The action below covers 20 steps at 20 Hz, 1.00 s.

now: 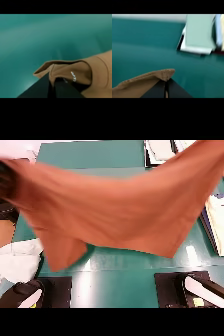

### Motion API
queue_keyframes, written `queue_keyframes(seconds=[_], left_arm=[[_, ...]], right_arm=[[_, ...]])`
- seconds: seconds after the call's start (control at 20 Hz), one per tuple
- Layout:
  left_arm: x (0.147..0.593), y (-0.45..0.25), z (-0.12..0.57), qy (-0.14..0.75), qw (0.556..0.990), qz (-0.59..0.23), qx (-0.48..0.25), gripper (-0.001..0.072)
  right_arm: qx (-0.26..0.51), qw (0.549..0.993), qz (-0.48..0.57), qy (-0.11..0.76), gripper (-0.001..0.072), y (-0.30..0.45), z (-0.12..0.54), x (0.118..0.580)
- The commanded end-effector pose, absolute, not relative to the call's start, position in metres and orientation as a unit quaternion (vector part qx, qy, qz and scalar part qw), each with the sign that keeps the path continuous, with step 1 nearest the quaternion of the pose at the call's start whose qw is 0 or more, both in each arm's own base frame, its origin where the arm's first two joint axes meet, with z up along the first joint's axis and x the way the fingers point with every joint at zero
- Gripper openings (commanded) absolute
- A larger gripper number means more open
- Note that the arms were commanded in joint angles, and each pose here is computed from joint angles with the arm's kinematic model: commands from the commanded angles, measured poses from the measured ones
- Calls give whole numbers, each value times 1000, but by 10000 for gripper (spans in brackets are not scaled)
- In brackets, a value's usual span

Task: Fold the shirts.

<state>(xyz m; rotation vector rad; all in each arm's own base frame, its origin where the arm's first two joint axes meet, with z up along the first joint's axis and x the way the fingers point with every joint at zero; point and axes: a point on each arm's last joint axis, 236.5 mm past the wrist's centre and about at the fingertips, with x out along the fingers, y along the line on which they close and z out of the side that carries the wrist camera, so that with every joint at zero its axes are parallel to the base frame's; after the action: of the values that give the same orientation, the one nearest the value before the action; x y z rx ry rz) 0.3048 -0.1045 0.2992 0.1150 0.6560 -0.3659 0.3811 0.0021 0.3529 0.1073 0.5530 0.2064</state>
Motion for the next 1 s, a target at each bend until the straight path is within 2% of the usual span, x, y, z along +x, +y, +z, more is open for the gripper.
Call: queue_keyframes(seconds=[0.0,0.15,0.3,0.35,0.4,0.45,0.55,0.65,0.8,0.95], left_arm=[[331,-130,147,459,861,-212,55,26],[387,-126,69,468,860,-184,83,26],[442,-132,48,445,874,-171,93,28],[454,-135,48,441,876,-171,93,65],[464,-136,53,436,879,-170,95,342],[472,-134,63,428,884,-163,90,547],[479,-115,86,428,889,-144,76,552],[466,-75,93,474,872,-112,55,552],[426,-43,74,552,826,-105,-38,553],[392,-35,40,583,797,-106,-114,554]], right_arm=[[34,881,87,464,13,11,204,426],[26,832,85,548,14,16,105,458],[49,832,81,547,16,21,77,497],[51,835,83,541,51,22,78,506],[56,840,88,532,311,25,84,514],[57,845,87,524,465,21,91,520],[55,847,87,522,463,15,106,518],[49,837,90,538,447,8,113,501],[74,814,124,563,447,17,105,464],[124,785,180,580,447,45,88,422]])
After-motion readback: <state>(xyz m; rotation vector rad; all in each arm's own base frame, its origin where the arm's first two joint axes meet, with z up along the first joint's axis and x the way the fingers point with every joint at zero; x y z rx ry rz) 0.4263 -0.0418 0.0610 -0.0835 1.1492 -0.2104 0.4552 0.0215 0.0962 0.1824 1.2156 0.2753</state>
